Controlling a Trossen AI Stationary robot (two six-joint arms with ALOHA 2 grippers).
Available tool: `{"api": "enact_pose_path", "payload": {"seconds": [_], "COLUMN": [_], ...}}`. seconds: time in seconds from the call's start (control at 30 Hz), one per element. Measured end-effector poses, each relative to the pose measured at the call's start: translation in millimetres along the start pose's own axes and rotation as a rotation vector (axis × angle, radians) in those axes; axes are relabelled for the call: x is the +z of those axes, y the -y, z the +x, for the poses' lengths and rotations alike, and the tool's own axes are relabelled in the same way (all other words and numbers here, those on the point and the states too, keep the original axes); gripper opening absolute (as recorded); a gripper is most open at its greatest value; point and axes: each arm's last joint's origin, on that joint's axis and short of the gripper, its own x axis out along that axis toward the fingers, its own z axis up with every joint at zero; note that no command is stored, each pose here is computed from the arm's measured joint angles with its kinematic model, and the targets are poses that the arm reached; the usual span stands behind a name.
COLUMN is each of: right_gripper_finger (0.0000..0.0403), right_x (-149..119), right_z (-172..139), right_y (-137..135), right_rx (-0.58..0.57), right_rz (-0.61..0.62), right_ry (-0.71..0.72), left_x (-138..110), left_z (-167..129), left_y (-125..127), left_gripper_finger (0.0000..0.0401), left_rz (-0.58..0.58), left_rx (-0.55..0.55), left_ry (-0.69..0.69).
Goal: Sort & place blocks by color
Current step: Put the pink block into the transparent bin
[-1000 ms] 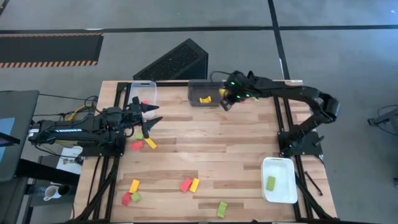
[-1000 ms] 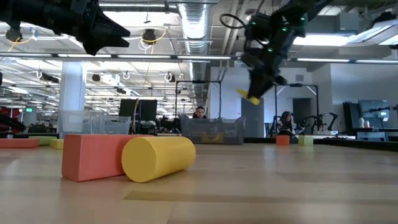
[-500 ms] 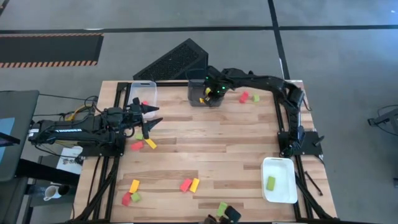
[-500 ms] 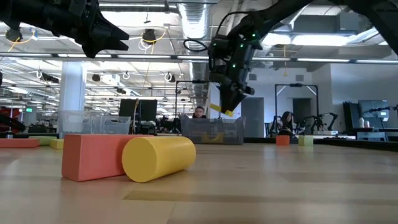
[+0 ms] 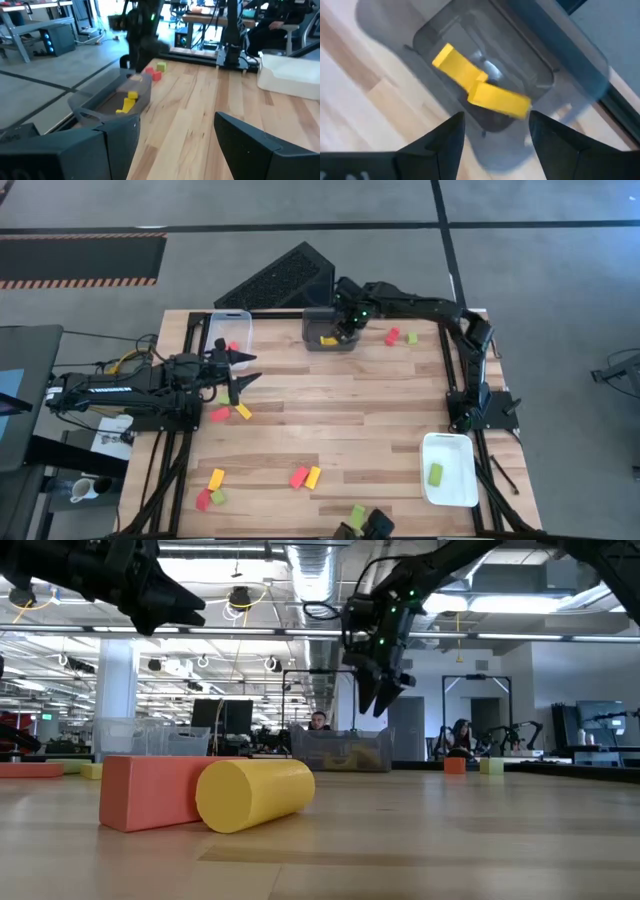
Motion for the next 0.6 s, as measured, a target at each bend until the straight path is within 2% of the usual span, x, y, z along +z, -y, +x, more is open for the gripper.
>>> {"api": "enact_pose_path", "payload": {"seconds": [0.13, 0.23, 0.33, 0.47, 0.6], "right_gripper_finger": [0.0237, 0.0232, 0.0229, 0.0228, 0.0228], "right_x": [-10, -21, -38, -73, -105], "right_z": [-32, -57, -77, -89, -93], "right_y": [-19, -43, -73, -107, -131], "right_rx": [0.023, 0.049, 0.078, 0.153, 0.247], "right_rz": [-0.059, -0.134, -0.216, -0.31, -0.326], "right_ry": [0.007, 0.04, 0.109, 0.181, 0.25], "left_x": [-5, -11, -17, -24, -29], "left_z": [0, -1, -2, -4, -7], "left_y": [0, -1, 0, 6, 13], "left_gripper_finger": [0.0245, 0.0245, 0.0245, 0.0245, 0.0245], "left_rz": [-0.012, -0.051, -0.103, -0.167, -0.212], "left_rx": [0.002, 0.005, -0.036, -0.112, -0.153], "left_ry": [-0.051, -0.111, -0.182, -0.269, -0.325]}}
